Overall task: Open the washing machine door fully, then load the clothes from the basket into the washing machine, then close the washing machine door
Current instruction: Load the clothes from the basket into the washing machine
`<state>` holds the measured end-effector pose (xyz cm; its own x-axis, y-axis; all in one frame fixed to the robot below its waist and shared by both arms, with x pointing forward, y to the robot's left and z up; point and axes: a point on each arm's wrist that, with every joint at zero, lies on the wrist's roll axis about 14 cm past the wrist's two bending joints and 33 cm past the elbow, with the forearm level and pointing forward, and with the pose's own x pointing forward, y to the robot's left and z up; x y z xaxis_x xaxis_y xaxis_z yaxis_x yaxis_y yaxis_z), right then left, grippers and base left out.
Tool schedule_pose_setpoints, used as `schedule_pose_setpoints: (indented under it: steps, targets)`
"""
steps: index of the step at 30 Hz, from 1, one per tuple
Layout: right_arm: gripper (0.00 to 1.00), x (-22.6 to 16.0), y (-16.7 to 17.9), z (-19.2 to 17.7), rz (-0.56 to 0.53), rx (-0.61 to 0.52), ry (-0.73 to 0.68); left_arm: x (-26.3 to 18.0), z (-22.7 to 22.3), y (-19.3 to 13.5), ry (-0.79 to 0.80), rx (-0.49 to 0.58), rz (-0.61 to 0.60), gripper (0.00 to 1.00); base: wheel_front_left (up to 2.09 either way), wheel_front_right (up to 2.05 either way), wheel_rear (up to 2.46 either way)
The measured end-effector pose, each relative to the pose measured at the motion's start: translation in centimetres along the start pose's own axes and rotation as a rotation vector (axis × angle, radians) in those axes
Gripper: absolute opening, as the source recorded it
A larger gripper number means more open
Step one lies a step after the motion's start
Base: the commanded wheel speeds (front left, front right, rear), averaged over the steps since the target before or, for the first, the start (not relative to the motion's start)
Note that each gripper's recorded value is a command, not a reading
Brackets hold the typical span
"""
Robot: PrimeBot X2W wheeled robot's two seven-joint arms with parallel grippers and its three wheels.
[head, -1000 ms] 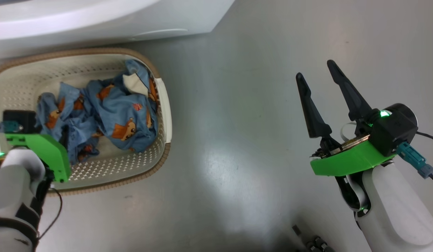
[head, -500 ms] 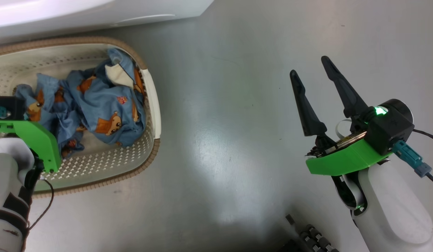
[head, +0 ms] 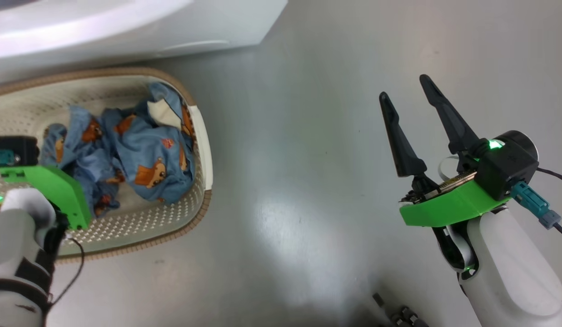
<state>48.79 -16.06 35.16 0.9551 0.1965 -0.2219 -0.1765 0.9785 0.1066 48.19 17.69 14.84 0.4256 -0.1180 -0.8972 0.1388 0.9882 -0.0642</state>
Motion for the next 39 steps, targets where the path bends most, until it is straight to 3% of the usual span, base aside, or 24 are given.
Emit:
schedule_pose_setpoints:
  steps: [3, 16, 32, 39]
  targets:
    - [1.00, -0.4, 0.0, 1.0, -0.003, -0.005, -0.019, -1.2, 0.9, -0.4, -0.077, -0.059, -0.007, 0.00, 0.00, 0.00, 0.00]
    - [1.00, -3.4, 0.5, 4.1, -0.003, -0.009, -0.064, -7.6, 3.0, -1.1, -0.299, -0.096, -0.009, 0.00, 0.00, 0.00, 0.00]
    - [1.00, -9.1, 1.1, 7.6, -0.019, -0.018, -0.138, -17.4, 6.5, -1.6, -0.589, -0.093, -0.045, 0.00, 0.00, 0.00, 0.00]
    - [1.00, -11.4, 1.9, 8.7, -0.012, -0.016, -0.175, -21.7, 5.8, -1.0, -0.698, -0.105, -0.028, 0.00, 0.00, 0.00, 0.00]
